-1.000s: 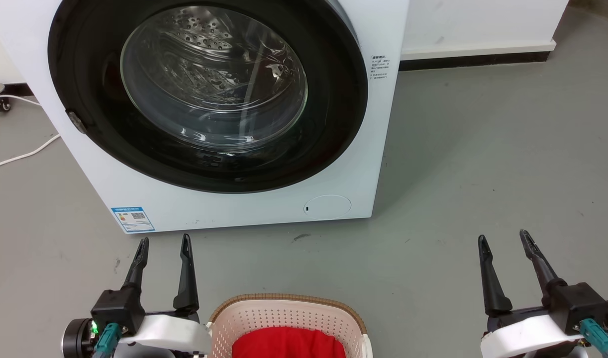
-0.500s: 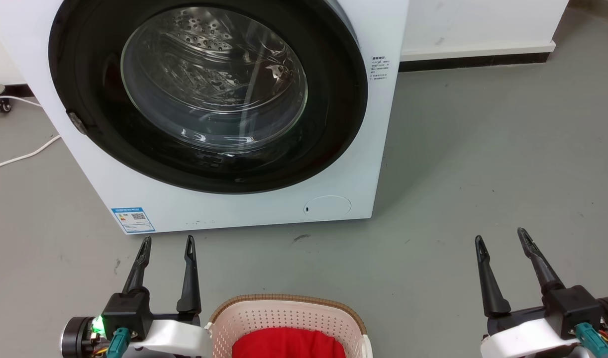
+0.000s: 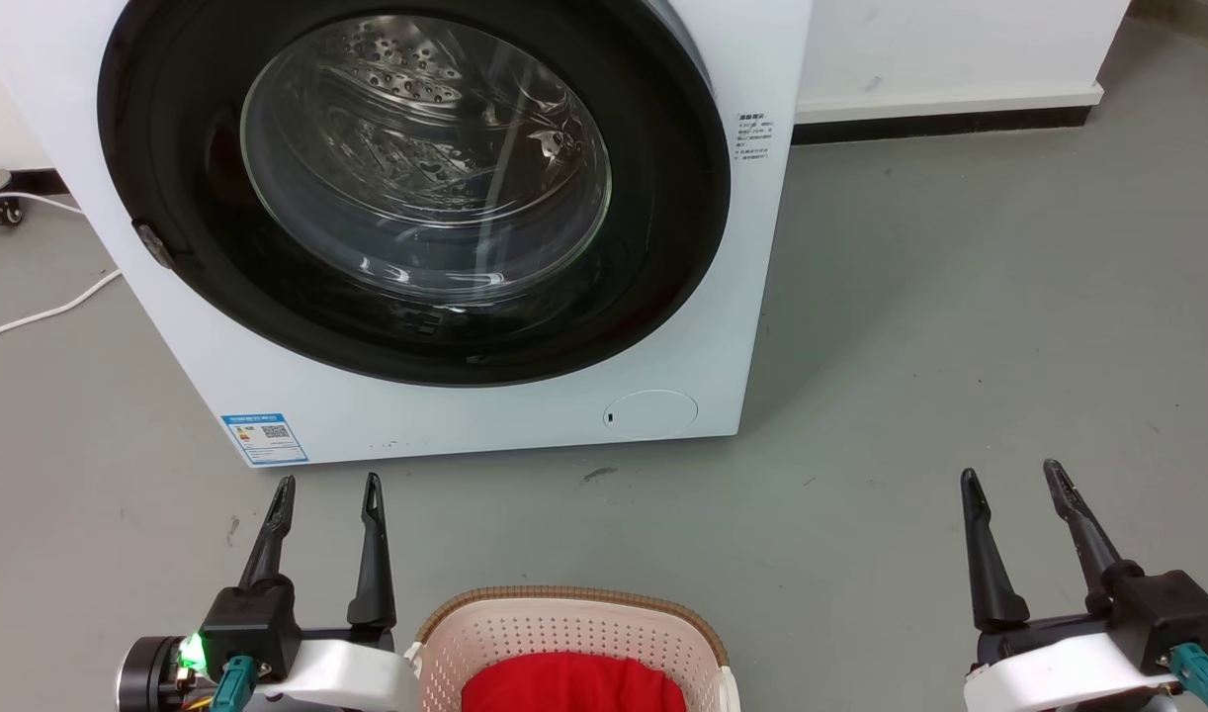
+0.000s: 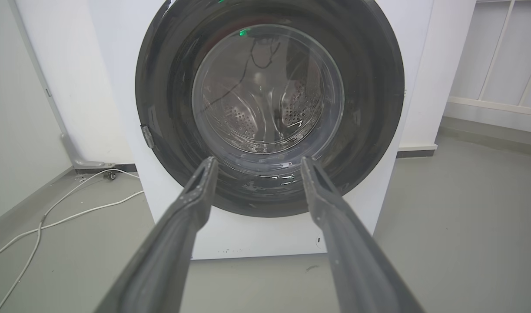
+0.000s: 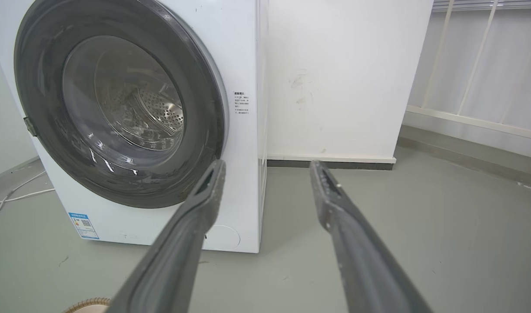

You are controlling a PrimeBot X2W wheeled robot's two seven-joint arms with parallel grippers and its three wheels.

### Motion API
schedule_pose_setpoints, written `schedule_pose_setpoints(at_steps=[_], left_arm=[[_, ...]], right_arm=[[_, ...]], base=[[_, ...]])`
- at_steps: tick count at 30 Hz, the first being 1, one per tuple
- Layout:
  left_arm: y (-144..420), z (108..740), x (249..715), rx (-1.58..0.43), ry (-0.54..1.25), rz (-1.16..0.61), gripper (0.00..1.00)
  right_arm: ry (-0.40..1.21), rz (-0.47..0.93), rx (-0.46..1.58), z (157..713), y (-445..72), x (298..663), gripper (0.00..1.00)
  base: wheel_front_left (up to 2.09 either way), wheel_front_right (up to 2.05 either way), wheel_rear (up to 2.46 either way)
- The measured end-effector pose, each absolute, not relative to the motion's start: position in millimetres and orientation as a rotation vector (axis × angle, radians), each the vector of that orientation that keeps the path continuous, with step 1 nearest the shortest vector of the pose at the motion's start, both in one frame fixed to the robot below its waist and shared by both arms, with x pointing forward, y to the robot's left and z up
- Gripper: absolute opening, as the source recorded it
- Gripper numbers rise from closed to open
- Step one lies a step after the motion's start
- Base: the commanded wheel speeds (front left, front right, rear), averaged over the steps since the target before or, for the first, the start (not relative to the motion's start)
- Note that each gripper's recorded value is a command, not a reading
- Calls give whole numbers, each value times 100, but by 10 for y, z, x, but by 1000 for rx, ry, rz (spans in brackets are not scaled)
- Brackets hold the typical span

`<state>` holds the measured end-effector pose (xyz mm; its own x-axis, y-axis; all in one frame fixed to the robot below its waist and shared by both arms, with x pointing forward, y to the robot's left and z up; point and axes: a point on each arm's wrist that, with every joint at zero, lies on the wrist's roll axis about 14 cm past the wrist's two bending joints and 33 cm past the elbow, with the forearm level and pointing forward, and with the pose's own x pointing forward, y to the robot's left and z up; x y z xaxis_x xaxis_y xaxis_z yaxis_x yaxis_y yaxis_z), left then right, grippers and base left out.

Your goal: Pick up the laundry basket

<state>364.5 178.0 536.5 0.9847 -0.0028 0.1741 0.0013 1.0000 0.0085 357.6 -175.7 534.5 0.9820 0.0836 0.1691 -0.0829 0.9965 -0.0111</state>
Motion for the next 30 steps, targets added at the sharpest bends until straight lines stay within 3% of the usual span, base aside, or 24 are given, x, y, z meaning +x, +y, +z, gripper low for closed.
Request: schedule_pose_setpoints(at_steps=[20,30], left_arm=[[1826,5315,3658,-10,-160,13,100],[2040,4750,3792,-5,21,17,100]], right_arm=[[-132,96,24,5221,-1706,3573,100],[27,172,40,4728,-1443,3739,100]], base=[[0,0,0],[0,0,0]])
